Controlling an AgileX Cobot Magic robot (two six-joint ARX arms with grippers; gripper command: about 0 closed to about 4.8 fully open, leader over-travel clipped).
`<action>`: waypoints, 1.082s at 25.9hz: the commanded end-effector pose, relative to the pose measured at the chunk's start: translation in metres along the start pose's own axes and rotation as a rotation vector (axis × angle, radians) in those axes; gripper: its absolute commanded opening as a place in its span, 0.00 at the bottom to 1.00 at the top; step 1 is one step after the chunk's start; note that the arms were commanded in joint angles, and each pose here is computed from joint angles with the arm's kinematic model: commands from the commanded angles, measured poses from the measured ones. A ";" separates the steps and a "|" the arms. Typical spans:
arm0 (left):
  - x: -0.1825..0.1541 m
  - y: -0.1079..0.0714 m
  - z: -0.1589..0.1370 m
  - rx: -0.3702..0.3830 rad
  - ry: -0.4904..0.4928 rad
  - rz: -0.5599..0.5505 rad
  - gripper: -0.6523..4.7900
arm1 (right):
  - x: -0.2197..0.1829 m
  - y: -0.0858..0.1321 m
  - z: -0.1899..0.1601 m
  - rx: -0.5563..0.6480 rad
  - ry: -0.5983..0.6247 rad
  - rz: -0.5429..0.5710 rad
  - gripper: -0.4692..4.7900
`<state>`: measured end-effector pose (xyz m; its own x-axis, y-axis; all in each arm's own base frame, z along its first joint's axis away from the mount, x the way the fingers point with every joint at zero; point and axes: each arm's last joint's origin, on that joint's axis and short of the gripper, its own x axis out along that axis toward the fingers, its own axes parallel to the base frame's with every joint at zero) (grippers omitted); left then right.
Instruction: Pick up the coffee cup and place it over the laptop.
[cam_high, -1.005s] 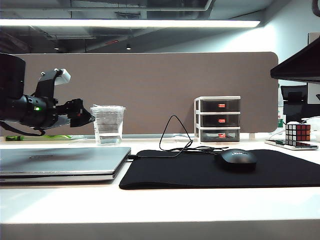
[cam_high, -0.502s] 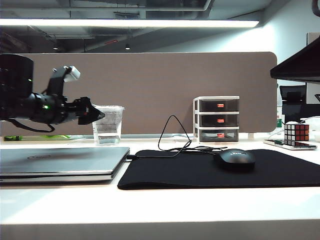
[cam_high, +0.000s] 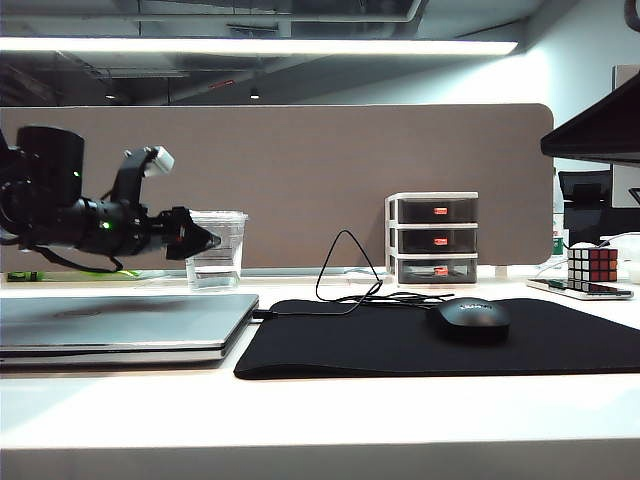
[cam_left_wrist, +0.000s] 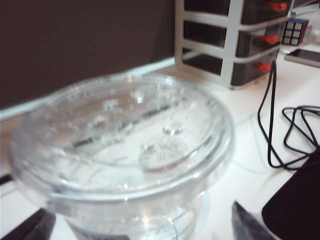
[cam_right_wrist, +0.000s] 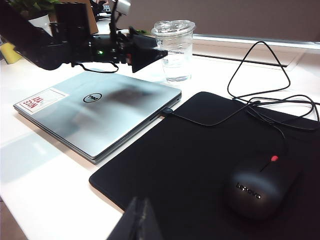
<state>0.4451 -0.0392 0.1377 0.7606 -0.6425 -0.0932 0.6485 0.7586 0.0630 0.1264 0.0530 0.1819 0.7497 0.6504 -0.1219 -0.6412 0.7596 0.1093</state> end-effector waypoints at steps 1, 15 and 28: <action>0.005 0.003 -0.001 -0.014 -0.003 -0.020 1.00 | 0.000 0.000 0.004 -0.011 -0.019 0.004 0.08; 0.030 0.022 -0.001 -0.005 -0.015 -0.024 1.00 | 0.000 0.000 0.004 -0.012 -0.020 0.004 0.08; 0.060 0.022 0.004 -0.001 -0.048 -0.035 1.00 | 0.000 0.000 0.004 -0.012 -0.022 0.004 0.08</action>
<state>0.5013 -0.0608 0.1391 0.7307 -0.6809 -0.0491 0.6827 0.7284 0.0578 0.1264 0.0530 0.1820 0.7500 0.6501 -0.1216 -0.6409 0.7598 0.1091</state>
